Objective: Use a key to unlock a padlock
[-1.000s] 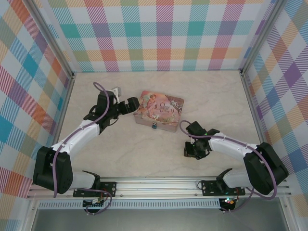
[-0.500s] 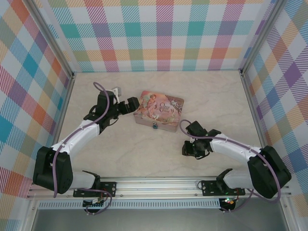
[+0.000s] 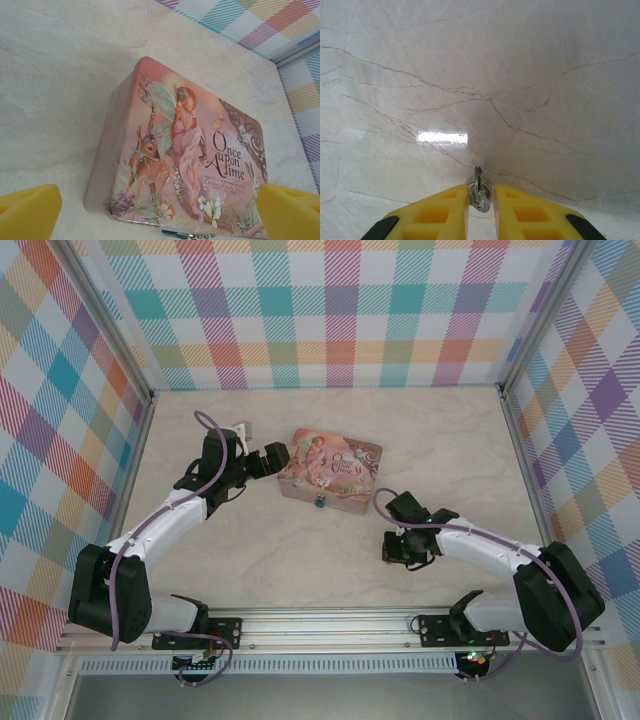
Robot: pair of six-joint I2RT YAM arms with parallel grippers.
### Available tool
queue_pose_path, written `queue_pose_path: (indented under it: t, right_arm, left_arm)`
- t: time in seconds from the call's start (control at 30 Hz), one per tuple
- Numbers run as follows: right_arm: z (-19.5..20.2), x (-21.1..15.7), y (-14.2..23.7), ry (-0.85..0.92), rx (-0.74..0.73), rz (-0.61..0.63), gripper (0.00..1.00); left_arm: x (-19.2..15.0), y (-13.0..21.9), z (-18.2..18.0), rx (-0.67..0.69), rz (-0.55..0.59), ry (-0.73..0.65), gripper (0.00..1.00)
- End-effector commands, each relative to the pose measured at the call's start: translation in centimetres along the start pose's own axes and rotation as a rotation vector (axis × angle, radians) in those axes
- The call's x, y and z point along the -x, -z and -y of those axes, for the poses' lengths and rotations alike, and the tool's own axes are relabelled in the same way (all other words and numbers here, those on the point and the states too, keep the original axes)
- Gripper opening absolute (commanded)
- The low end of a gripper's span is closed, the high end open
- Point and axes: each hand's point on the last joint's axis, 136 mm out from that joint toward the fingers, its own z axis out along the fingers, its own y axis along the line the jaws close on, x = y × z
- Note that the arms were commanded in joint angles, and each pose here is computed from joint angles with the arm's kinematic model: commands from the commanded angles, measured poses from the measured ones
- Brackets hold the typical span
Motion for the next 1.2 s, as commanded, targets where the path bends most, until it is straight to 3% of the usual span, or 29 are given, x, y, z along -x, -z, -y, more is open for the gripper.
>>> queue_pose_path:
  t: [0.0, 0.67, 0.93, 1.17]
  right_arm:
    - [-0.2, -0.3, -0.5, -0.005, 0.007, -0.014, 0.19]
    - [0.6, -2.2, -0.8, -0.030, -0.005, -0.088, 0.17]
    - [0.1, -2.0, -0.3, -0.004, 0.022, -0.073, 0.05]
    - [-2.2, 1.8, 3.6, 0.156, 0.085, 0.136, 0.04]
  left_arm:
    - [0.6, 0.8, 0.3, -0.001, 0.025, -0.017, 1.00]
    - [0.6, 0.9, 0.2, 0.002, 0.023, -0.019, 1.00]
    - [0.9, 1.1, 0.6, -0.005, 0.031, -0.024, 1.00]
    - [1.4, 2.3, 2.6, -0.066, 0.000, -0.039, 0.96]
